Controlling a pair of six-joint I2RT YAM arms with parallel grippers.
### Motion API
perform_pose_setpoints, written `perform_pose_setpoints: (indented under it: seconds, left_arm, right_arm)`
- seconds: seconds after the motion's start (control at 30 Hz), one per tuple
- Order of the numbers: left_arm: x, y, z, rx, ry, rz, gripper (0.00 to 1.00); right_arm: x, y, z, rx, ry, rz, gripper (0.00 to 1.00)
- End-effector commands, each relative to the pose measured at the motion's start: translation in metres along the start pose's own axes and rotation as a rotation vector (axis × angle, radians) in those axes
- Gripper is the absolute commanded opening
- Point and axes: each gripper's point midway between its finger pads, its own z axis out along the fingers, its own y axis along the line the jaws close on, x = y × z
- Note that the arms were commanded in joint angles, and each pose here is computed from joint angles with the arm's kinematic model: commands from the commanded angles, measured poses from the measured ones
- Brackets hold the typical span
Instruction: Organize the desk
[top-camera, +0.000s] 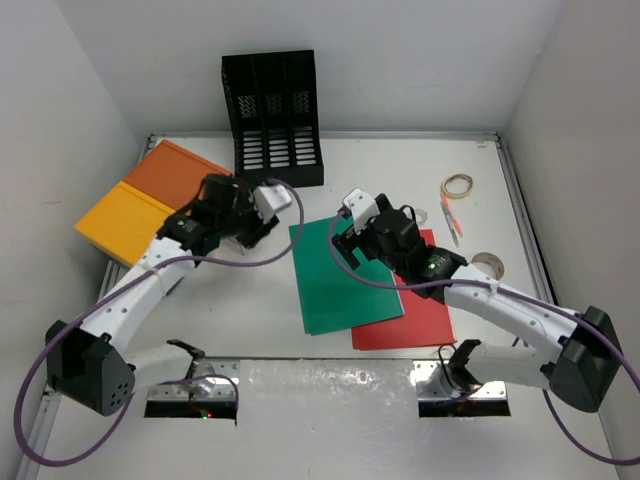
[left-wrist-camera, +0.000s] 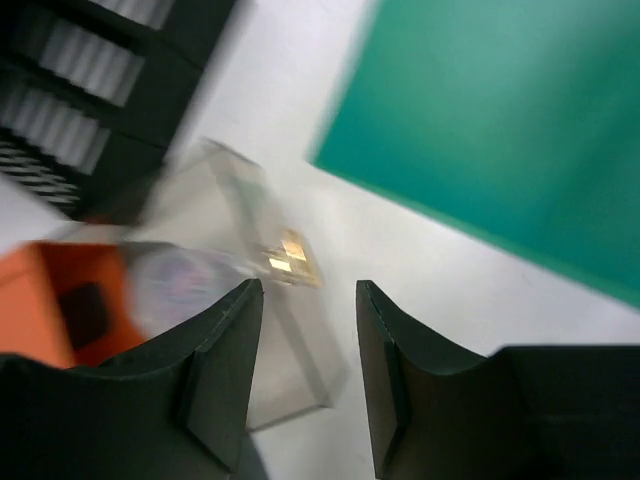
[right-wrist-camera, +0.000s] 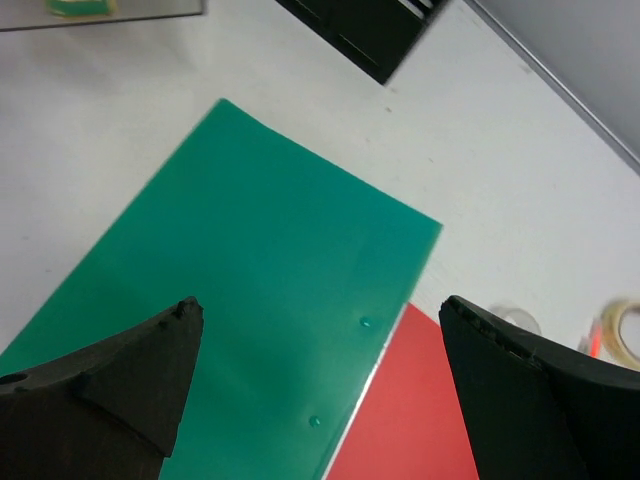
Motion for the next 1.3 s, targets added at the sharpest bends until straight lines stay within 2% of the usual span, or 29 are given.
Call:
perform_pose_setpoints:
  seconds: [0.0, 0.07, 0.2, 0.33, 0.53, 0.57, 0.73, 0.9, 1.1, 1.27]
  left_arm:
    - [0.060, -0.015, 0.000, 0.001, 0.247, 0.061, 0.40]
    - [0.060, -0.013, 0.001, -0.011, 0.251, 0.058, 0.37]
    - [0.056, -0.032, 0.008, 0.096, 0.226, 0.035, 0.33]
    - [0.073, -0.037, 0.019, 0.127, 0.288, 0.011, 0.30]
    - [0.095, -0.011, 0.038, -0.031, 0.382, -0.041, 0.30]
    - [0.092, 0.002, 0.038, -0.094, 0.384, -0.038, 0.30]
    - [0.084, 0.020, 0.042, -0.197, 0.337, -0.052, 0.30]
    - [0.089, 0.053, 0.040, -0.330, 0.323, -0.127, 0.30]
    - [0.105, 0.088, 0.030, -0.433, 0.345, -0.169, 0.30]
    - [0.112, 0.101, 0.024, -0.472, 0.368, -0.166, 0.31]
  right_arm:
    - [0.014, -0.017, 0.004, 0.083, 0.046, 0.079, 0.98]
    - [0.020, -0.016, 0.006, 0.085, 0.063, 0.102, 0.99]
    - [0.037, -0.015, 0.010, 0.087, 0.108, 0.092, 0.99]
    - [0.047, -0.016, 0.014, 0.093, 0.129, 0.095, 0.99]
    - [0.055, -0.019, 0.018, 0.103, 0.131, 0.112, 0.99]
    - [0.055, -0.019, 0.019, 0.102, 0.132, 0.112, 0.99]
    - [0.060, -0.019, 0.020, 0.103, 0.140, 0.103, 0.99]
    - [0.069, -0.018, 0.022, 0.096, 0.164, 0.091, 0.99]
    - [0.073, -0.017, 0.026, 0.092, 0.181, 0.083, 0.99]
    - [0.072, -0.016, 0.028, 0.087, 0.165, 0.087, 0.99]
